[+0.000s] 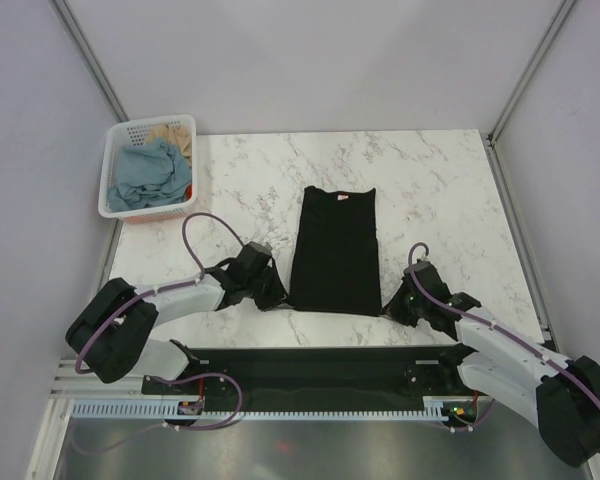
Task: Fold and stack the t-shirts
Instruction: Fold the tshirt
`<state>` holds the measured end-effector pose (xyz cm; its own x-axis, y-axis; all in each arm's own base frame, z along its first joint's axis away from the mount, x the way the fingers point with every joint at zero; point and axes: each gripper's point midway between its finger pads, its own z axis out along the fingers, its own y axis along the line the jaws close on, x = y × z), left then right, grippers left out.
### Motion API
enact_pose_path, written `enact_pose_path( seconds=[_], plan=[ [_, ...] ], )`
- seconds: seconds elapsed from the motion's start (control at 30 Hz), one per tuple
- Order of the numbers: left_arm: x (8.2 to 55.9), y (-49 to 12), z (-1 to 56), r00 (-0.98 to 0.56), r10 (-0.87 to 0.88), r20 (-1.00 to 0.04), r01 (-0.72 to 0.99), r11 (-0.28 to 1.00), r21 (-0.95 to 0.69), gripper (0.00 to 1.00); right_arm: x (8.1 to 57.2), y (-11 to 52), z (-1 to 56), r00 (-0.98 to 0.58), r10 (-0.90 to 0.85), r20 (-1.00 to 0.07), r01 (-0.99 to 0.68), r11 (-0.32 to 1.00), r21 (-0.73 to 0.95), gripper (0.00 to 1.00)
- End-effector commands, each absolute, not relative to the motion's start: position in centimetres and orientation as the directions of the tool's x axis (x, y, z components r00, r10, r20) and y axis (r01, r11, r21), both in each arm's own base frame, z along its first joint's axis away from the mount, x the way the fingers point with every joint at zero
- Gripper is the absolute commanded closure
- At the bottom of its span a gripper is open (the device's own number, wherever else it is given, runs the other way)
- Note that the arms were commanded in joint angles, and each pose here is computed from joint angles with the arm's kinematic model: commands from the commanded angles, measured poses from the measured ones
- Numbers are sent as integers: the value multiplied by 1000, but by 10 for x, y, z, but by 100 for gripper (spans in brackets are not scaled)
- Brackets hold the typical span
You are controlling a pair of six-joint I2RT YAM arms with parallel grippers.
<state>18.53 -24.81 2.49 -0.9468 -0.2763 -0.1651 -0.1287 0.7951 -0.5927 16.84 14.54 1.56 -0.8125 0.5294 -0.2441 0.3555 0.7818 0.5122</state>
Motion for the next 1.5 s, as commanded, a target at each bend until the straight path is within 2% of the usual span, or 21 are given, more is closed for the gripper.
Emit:
enact_pose_path(
  seconds=[0.0,0.53,0.83,1.1,1.47],
  plan=[
    [187,-244,33,-935,-291,-203,-116,793,-598,98,167,136,24,-808,517,-282,349,806,478,100],
    [184,-256,54,-942,-280,-187,-92,749,-656,98,176,143,48,-799,519,-305,315,793,522,100],
    [208,-275,83,-945,-265,-193,-58,714,-698,98,215,146,86,-777,461,-428,240,846,476,100],
    [284,-271,125,-907,-314,-281,-18,695,-719,98,274,149,129,-730,407,-549,181,890,418,100],
    [406,-281,176,-857,-354,-373,67,642,-764,98,381,121,154,-675,411,-613,221,905,363,100]
  ],
)
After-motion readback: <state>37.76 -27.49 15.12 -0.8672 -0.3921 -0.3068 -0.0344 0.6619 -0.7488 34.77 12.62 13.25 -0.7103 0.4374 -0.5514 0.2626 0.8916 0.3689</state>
